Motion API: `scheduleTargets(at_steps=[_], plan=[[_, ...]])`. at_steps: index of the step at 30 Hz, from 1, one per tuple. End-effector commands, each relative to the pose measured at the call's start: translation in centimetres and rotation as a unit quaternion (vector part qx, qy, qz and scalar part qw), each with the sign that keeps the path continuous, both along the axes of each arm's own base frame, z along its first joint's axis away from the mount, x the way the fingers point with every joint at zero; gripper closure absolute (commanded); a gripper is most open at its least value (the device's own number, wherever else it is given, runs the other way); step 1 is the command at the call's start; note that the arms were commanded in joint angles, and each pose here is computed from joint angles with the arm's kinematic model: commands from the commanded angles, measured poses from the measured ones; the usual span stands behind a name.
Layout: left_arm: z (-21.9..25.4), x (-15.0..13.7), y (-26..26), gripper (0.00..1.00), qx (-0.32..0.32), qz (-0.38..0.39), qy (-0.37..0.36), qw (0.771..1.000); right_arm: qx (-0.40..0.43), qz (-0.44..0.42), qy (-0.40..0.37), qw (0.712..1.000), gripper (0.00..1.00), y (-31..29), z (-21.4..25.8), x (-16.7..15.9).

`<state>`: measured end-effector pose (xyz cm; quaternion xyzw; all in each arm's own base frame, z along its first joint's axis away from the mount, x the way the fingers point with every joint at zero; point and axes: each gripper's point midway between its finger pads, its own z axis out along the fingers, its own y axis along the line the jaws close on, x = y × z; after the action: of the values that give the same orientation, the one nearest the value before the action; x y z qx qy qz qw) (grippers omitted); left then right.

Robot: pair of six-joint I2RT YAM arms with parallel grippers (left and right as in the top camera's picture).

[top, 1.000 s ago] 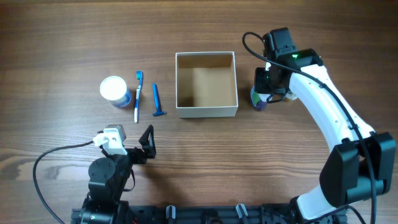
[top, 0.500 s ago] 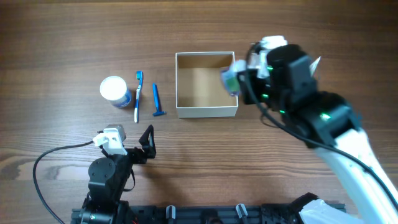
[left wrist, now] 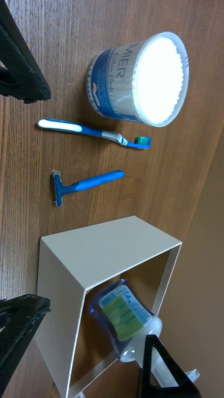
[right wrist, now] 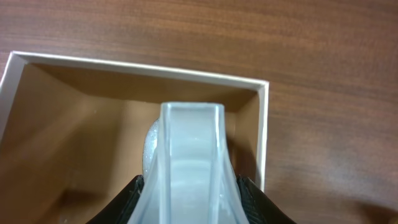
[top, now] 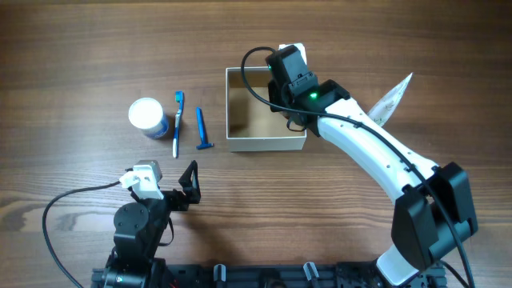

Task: Pack container
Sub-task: 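Carry the soap bottle with the right gripper into the box, release, then move the right gripper to the white Pantene tube and grasp it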

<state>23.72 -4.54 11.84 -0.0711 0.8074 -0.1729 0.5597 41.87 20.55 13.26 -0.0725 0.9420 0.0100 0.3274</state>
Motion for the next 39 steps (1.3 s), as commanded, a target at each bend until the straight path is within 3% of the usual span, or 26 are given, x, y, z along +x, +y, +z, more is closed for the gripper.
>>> scheduleTargets(at_steps=[1,2,3,4,9,12,15,17,20,26,29,30,33,35,39], plan=[[0.0,0.0,0.2,0.0,0.0,0.003,-0.003,1.0,-0.02,-0.001,-0.035,0.999,0.31,-0.7,1.4,1.6],[0.0,0.0,0.2,0.0,0.0,0.003,-0.003,1.0,-0.03,0.014,-0.04,0.999,0.13,-0.7,1.6,1.8],[0.0,0.0,0.2,0.0,0.0,0.003,-0.003,1.0,-0.039,0.025,-0.043,0.998,0.03,-0.6,1.7,1.8],[0.0,0.0,0.2,0.0,0.0,0.003,-0.003,1.0,-0.043,0.031,-0.044,0.998,0.01,-0.7,2.0,1.6],[0.0,0.0,0.2,0.0,0.0,0.003,-0.003,1.0,-0.012,0.025,-0.084,0.996,0.0,-1.9,8.3,-0.5],[0.0,0.0,0.2,0.0,0.0,0.003,-0.003,1.0,0.045,-0.01,-0.146,0.988,0.0,-4.9,16.3,-4.2],[0.0,0.0,0.2,0.0,0.0,0.003,-0.003,1.0,0.073,-0.069,-0.174,0.98,0.0,-10.0,20.4,-7.5],[0.0,0.0,0.2,0.0,0.0,0.003,-0.003,1.0,0.072,-0.133,-0.167,0.974,0.01,-13.8,20.6,-8.9],[0.0,0.0,0.2,0.0,0.0,0.003,-0.003,1.0,0.047,-0.273,-0.104,0.955,0.06,-20.6,17.2,-10.3],[0.0,0.0,0.2,0.0,0.0,0.003,-0.003,1.0,0.011,-0.341,0.013,0.94,0.05,-24.8,8.8,-6.8],[0.0,0.0,0.2,0.0,0.0,0.003,-0.003,1.0,0.023,-0.332,0.082,0.939,0.13,-24.2,4.3,-5.6],[0.0,0.0,0.2,0.0,0.0,0.003,-0.003,1.0,0.018,-0.331,0.096,0.939,0.21,-24.1,3.3,-5.4],[0.0,0.0,0.2,0.0,0.0,0.003,-0.003,1.0,0.011,-0.331,0.119,0.936,0.56,-24.1,2.0,-5.5],[0.0,0.0,0.2,0.0,0.0,0.003,-0.003,1.0,0.014,-0.33,0.111,0.937,0.61,-24.1,2.5,-5.5],[0.0,0.0,0.2,0.0,0.0,0.003,-0.003,1.0,0.02,-0.32,0.082,0.944,0.96,-24.1,4.8,-5.8]])
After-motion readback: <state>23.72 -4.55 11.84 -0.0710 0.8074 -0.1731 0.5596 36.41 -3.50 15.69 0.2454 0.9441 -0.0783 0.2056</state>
